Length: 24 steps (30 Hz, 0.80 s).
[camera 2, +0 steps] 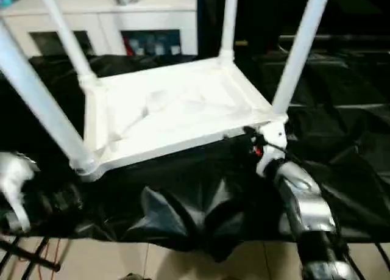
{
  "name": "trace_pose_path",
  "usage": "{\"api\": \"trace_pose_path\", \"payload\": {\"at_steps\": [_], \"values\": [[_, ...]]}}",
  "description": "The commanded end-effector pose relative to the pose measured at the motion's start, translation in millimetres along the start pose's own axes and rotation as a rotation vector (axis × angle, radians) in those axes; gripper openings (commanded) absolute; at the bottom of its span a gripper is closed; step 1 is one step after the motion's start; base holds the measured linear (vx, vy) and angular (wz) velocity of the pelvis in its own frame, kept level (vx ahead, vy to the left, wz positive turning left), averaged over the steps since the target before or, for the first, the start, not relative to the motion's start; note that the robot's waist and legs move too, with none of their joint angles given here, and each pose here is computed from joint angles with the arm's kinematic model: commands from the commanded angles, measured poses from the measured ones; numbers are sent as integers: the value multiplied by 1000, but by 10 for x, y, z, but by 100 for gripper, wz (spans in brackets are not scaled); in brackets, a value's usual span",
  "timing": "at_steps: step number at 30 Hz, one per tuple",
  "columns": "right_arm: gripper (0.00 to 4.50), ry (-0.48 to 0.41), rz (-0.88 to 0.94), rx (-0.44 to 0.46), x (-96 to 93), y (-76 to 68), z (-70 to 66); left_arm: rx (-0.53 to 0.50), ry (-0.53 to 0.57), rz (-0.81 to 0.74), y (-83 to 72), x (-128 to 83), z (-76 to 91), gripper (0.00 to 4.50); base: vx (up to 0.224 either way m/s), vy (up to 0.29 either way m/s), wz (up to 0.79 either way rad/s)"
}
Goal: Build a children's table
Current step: Rotate table base
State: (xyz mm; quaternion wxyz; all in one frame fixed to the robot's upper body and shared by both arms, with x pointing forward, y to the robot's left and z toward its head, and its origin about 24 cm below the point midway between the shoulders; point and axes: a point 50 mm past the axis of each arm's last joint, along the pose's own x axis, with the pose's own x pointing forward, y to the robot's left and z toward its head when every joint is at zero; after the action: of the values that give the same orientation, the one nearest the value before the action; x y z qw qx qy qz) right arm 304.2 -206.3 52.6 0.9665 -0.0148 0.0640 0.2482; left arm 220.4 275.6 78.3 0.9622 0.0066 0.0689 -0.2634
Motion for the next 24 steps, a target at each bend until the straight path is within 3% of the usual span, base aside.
{"api": "trace_pose_path", "payload": {"at_steps": [1, 6, 14, 18, 24], "values": [[366, -3, -80, 12, -38, -104, 16, 8, -48, 75, 76, -23, 12, 447, 0, 0, 0], [366, 38, -156, 30, -70, -125, 13, -30, -108, 126, 58, 100, 1, 447, 0, 0, 0], [366, 123, -239, 57, -29, -184, -109, -73, -184, 103, -42, 349, 27, 447, 0, 0, 0], [366, 233, -344, 69, 127, -234, -232, -128, -229, -46, -224, 608, 119, 447, 0, 0, 0], [366, 238, -331, 79, 340, -166, -230, -216, -185, -278, -435, 657, 143, 447, 0, 0, 0]]}}
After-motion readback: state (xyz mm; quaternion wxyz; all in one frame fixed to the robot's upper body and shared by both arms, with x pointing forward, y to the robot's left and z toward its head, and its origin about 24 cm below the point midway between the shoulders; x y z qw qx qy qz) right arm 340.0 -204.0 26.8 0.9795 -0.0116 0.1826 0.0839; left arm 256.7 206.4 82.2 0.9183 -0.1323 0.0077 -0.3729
